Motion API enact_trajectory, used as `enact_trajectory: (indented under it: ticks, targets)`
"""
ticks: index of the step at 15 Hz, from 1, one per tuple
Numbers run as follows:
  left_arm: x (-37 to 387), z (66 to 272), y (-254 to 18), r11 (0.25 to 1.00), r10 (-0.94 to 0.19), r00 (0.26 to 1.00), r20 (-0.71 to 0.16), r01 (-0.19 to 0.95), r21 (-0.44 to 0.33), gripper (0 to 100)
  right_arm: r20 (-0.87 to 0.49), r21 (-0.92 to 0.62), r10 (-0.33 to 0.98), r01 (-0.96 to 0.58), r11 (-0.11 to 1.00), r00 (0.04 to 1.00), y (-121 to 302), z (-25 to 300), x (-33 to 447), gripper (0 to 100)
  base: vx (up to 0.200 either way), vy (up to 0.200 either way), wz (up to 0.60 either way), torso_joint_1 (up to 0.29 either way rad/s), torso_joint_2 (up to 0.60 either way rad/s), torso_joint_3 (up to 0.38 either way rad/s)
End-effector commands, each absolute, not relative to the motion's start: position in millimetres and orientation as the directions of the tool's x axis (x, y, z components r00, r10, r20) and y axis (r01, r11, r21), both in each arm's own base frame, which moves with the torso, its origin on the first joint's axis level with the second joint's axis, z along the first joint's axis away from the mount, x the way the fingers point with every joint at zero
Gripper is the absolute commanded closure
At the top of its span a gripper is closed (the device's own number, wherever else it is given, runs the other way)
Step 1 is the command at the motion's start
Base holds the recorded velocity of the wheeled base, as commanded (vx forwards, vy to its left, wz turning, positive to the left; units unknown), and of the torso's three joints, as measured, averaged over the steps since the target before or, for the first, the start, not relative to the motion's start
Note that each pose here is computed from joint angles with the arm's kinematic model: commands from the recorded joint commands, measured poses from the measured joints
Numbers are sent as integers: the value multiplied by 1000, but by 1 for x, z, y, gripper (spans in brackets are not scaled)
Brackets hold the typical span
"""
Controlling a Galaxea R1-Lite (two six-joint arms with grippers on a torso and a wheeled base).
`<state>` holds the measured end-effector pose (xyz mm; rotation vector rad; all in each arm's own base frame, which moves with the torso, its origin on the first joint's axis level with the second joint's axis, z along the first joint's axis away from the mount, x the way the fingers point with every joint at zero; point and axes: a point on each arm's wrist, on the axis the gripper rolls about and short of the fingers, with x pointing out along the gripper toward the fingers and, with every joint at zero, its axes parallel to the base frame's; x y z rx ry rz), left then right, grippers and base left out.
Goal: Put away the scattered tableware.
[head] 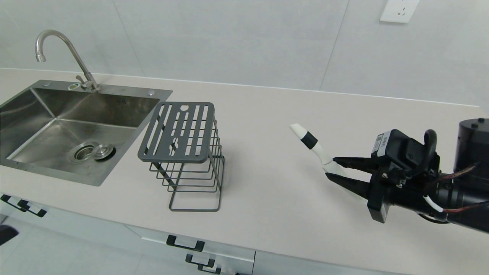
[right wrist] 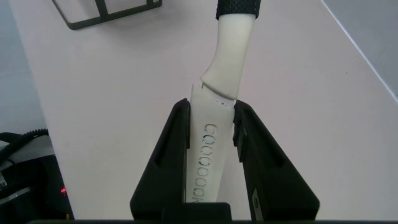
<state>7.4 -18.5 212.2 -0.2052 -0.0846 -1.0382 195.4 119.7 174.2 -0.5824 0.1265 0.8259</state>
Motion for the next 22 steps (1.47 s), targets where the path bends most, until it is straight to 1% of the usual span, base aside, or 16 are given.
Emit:
enact_trajectory:
  ticks: [1, 2, 3, 4, 5, 6, 7, 8, 9, 10, 12, 14, 16, 18, 20, 22]
  targets:
    - [40, 221, -26, 405, -898, 431, 89, 888, -217, 0, -324, -440, 659, -725, 530, 679, 120, 175, 194, 100, 0, 0, 0, 0, 0, 0]
    - [45, 223, -31, 349, -924, 373, 83, 912, -217, 0, -323, -441, 659, -724, 530, 679, 119, 175, 193, 100, 0, 0, 0, 0, 0, 0]
    - [50, 227, -38, 266, -955, 285, 81, 944, -194, 0, -318, -442, 660, -723, 531, 680, 119, 176, 192, 100, 0, 0, 0, 0, 0, 0]
    - [53, 227, -42, 223, -968, 239, 71, 957, -185, 0, -321, -441, 659, -723, 532, 680, 118, 175, 192, 100, 0, 0, 0, 0, 0, 0]
    - [66, 224, -53, 198, -978, 206, 31, 964, -179, 0, -325, -438, 659, -726, 530, 678, 118, 174, 191, 100, 0, 0, 0, 0, 0, 0]
    - [78, 220, -60, 243, -969, 246, -4, 954, -175, 0, -323, -441, 659, -724, 530, 679, 118, 175, 192, 100, 0, 0, 0, 0, 0, 0]
    - [89, 218, -67, 270, -963, 269, -31, 946, -176, 0, -318, -442, 660, -723, 531, 680, 119, 176, 192, 100, 0, 0, 0, 0, 0, 0]
    - [96, 221, -76, 264, -964, 261, -42, 947, -183, 0, -318, -442, 660, -723, 531, 680, 118, 176, 192, 100, 0, 0, 0, 0, 0, 0]
    - [103, 224, -83, 259, -966, 255, -45, 948, -185, 0, -317, -443, 660, -722, 532, 681, 118, 176, 191, 100, 0, 0, 0, 0, 0, 0]
    - [110, 225, -89, 282, -959, 277, -56, 941, -188, 0, -307, -447, 662, -718, 534, 684, 117, 179, 189, 100, 0, 0, 0, 0, 0, 0]
    - [123, 224, -105, 370, -929, 365, -62, 911, -181, 0, -297, -449, 664, -714, 537, 686, 116, 181, 188, 100, 0, 0, 0, 0, 0, 0]
    - [136, 228, -125, 409, -912, 409, -37, 897, -165, 0, -290, -452, 665, -711, 539, 688, 117, 183, 189, 100, 0, 0, 0, 0, 0, 0]
    - [149, 234, -145, 398, -917, 399, -21, 904, -156, 0, -281, -455, 666, -707, 541, 691, 117, 185, 190, 100, 0, 0, 0, 0, 0, 0]
    - [157, 236, -156, 385, -922, 387, -22, 909, -158, 0, -266, -460, 669, -701, 545, 695, 118, 190, 191, 100, 0, 0, 0, 0, 0, 0]
    - [167, 234, -172, 366, -930, 367, -26, 914, -175, 0, -231, -472, 673, -686, 554, 702, 120, 200, 194, 100, 0, 0, 0, 0, 0, 0]
    - [173, 230, -183, 349, -935, 356, 0, 918, -191, 0, -229, -473, 673, -685, 554, 703, 120, 200, 194, 100, 0, 0, 0, 0, 0, 0]
